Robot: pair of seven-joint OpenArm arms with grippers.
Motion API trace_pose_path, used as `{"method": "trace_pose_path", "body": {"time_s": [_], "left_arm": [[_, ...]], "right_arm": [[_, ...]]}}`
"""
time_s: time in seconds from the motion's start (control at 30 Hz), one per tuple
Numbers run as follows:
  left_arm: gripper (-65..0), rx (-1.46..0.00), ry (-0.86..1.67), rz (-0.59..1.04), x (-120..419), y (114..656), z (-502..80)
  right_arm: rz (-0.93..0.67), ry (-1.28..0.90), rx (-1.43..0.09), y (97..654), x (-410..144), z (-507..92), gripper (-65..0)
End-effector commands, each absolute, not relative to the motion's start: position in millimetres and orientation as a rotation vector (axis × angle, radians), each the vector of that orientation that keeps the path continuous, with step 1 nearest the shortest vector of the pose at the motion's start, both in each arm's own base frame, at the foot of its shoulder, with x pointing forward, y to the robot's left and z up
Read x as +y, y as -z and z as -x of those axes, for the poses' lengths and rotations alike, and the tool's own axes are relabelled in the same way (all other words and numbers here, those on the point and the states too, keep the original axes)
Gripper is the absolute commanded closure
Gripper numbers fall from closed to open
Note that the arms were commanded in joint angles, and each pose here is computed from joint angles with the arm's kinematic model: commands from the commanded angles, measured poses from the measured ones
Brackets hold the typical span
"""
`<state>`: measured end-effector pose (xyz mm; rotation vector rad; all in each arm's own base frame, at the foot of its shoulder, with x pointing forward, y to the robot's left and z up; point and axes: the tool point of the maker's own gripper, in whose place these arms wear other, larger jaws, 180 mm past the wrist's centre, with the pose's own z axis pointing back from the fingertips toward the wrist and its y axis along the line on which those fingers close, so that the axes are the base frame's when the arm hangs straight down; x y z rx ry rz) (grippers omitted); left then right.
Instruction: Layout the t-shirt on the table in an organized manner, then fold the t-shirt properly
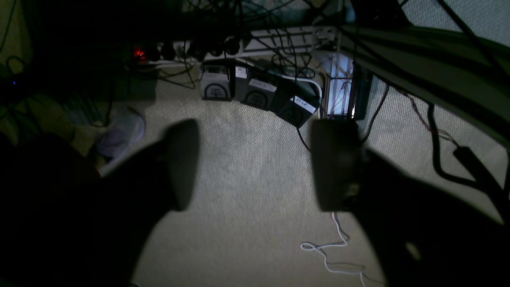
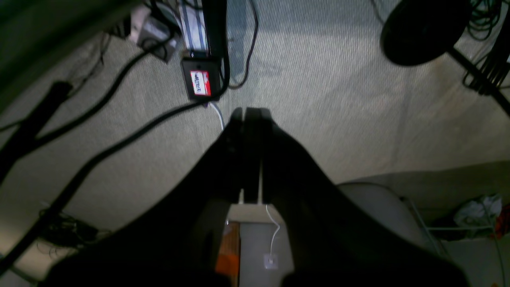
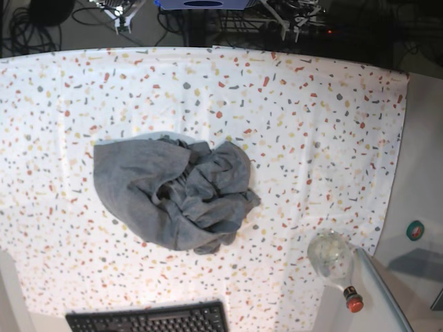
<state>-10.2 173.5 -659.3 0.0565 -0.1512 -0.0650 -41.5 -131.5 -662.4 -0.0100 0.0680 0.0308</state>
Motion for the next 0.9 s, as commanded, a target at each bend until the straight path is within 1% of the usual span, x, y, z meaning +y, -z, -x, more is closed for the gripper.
{"method": "trace_pose_path", "body": {"time_s": [0.0, 0.03, 0.07, 0.13, 0.17, 0.2, 0.87], "left_arm": [[-43.3, -0.134, 0.071, -0.059, 173.9, 659.0, 21.0], [-39.3, -0.136, 0.072, -0.059, 173.8, 658.7, 22.0], [-33.7, -0.136, 0.073, -0.058, 173.6, 658.4, 24.0], [-16.1, -0.136, 0.073, -0.059, 174.4, 658.0, 26.0], [-5.6, -0.136, 0.073, -0.059, 174.4, 658.0, 26.0], [0.0, -0.134, 0.073, -0.059, 174.4, 658.0, 26.6], [0.0, -0.122, 0.071, -0.059, 174.6, 657.5, 35.4]], "right_arm": [[0.022, -0.037, 0.059, 662.4, -136.2, 38.8, 0.0], [0.022, -0.037, 0.058, 662.4, -136.2, 38.6, 0.0], [0.022, -0.037, 0.059, 662.4, -136.2, 39.6, 0.0], [0.022, -0.037, 0.062, 662.3, -136.2, 41.2, 0.0], [0.022, -0.039, 0.065, 662.2, -136.2, 43.2, 0.0], [0.021, -0.040, 0.068, 662.0, -136.1, 45.7, 0.0], [0.021, -0.042, 0.070, 661.8, -136.1, 47.5, 0.0]]}}
